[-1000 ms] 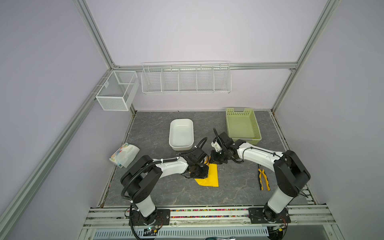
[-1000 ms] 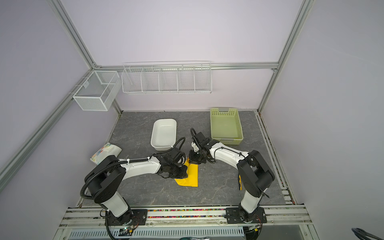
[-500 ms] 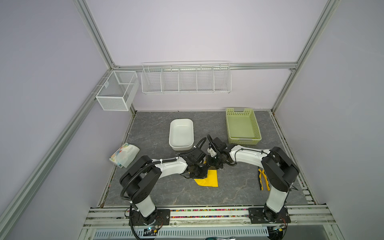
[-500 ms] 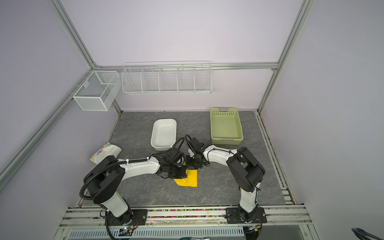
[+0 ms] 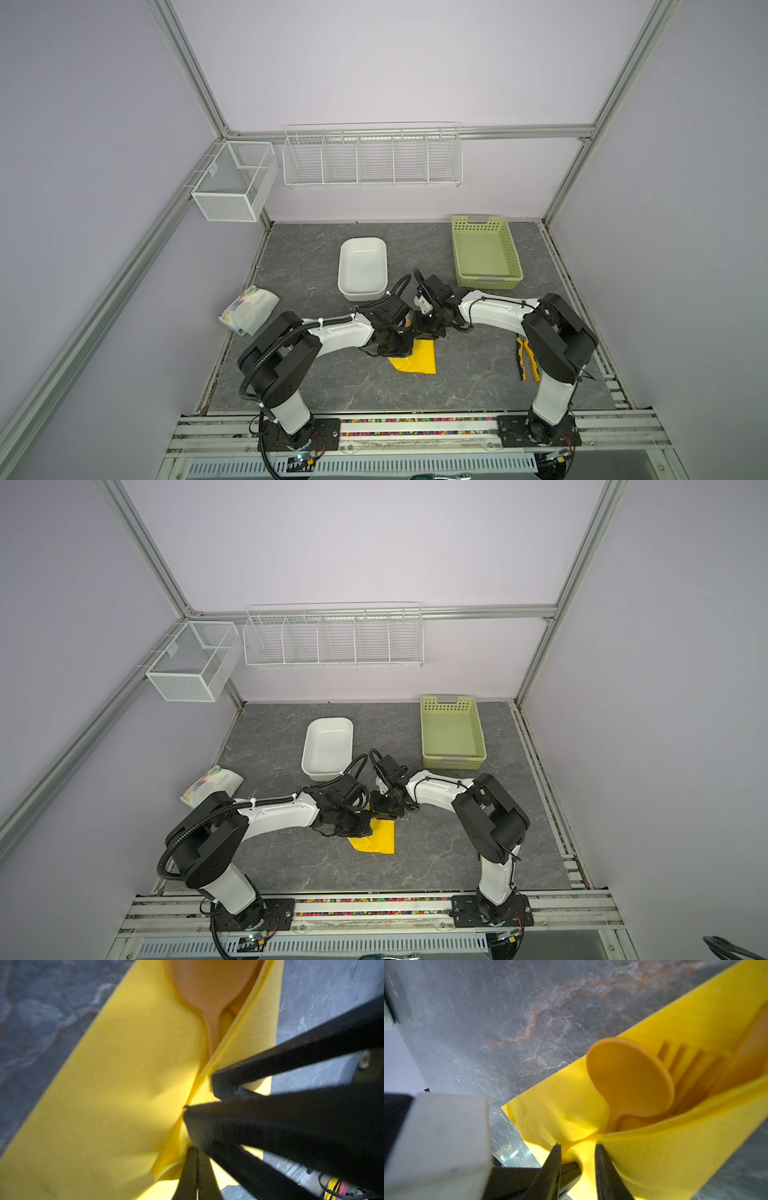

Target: Place the utensils on the paper napkin and roll it up

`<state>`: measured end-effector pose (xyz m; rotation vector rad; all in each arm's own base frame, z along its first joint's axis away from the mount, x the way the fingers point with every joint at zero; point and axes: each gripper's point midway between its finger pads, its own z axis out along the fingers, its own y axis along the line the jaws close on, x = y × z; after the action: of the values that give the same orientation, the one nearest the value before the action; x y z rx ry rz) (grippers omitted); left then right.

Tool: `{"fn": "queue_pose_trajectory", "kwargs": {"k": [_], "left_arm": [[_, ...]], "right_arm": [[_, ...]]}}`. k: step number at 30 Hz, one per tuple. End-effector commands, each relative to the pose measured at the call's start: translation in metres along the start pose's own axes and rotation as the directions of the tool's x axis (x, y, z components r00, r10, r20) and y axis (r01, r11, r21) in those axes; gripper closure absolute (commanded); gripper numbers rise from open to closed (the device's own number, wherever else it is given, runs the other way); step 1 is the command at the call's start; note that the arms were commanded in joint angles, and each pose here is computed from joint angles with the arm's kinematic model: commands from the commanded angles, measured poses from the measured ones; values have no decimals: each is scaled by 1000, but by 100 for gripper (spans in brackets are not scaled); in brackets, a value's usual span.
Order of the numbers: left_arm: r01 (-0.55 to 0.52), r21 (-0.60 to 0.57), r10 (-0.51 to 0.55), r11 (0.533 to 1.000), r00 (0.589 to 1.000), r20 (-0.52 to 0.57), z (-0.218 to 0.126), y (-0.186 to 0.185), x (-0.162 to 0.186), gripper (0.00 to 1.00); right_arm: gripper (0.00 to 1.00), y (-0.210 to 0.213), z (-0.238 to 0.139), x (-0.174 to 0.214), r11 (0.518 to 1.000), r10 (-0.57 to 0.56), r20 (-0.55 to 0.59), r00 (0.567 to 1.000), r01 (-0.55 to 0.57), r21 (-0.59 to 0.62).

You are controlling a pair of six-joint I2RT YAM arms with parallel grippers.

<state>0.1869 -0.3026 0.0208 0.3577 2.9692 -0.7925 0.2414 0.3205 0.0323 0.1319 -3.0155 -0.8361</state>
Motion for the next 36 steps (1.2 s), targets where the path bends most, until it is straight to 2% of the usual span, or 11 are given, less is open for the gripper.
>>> {"fn": "queue_pose_trajectory", "kwargs": {"k": [1, 9, 17, 25, 36], "left_arm": [[14, -97, -20, 995, 998, -57, 11, 26, 20, 100], [15, -98, -20, 995, 998, -54, 12, 26, 20, 100], [18, -102, -23, 995, 998, -51, 12, 28, 21, 100], [21, -102, -26, 995, 998, -50, 12, 28, 21, 100], [19, -100, -23, 995, 999, -47, 10, 27, 19, 100]], "right_arm": [[64, -14, 17, 12, 998, 31, -39, 999, -29, 59], [63, -5, 14, 12, 999, 37, -35, 999, -36, 21], [80, 5, 4, 16, 999, 43, -28, 999, -44, -26], [86, -7, 7, 29, 998, 49, -40, 998, -48, 27], [87, -28, 24, 40, 989, 32, -68, 997, -22, 143]]}}
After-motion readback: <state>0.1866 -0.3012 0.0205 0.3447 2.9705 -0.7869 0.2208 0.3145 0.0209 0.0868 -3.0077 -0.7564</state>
